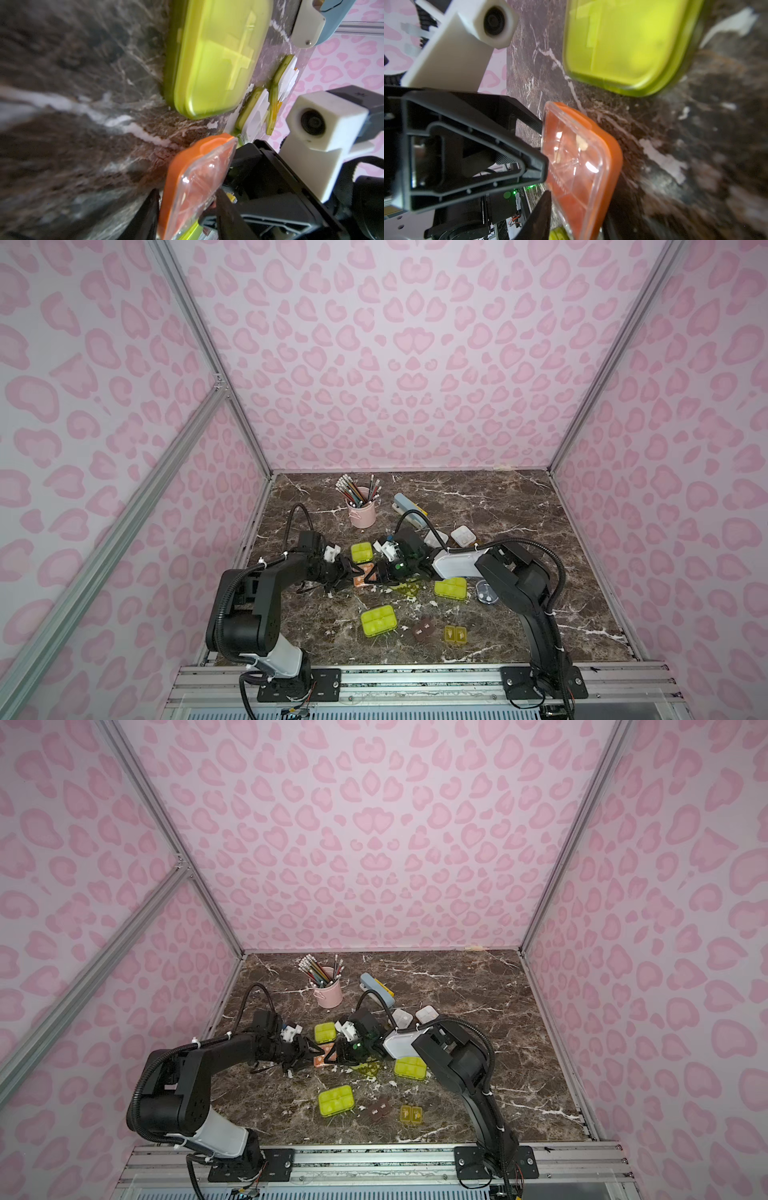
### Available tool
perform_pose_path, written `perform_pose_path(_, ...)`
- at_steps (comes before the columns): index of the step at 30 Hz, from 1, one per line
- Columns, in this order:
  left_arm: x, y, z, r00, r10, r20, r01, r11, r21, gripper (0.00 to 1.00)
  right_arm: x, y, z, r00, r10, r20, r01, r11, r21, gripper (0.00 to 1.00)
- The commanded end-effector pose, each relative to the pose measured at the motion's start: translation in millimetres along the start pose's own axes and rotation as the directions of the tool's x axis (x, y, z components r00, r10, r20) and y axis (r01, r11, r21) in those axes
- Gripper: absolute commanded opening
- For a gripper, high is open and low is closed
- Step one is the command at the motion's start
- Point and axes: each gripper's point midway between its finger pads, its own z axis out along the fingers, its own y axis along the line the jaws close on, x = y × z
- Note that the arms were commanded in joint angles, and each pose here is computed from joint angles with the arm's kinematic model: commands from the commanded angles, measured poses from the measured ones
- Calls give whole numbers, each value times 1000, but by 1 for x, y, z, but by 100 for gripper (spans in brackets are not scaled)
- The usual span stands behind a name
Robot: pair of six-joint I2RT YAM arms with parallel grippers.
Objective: Close pillboxes
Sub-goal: Close the lid on the pillbox.
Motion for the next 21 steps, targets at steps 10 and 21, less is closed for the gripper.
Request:
perform_pose_path(10, 3, -5, -1, 1000, 11, -12, -11, 1000, 24, 31, 3, 2, 2, 1000, -9, 3, 9, 1000, -3, 39)
perform_pose_path(21, 4, -4, -1, 1000, 11, -13, -11, 1000, 19, 31, 3, 3, 1, 1000, -9, 9, 9, 1000, -2, 39)
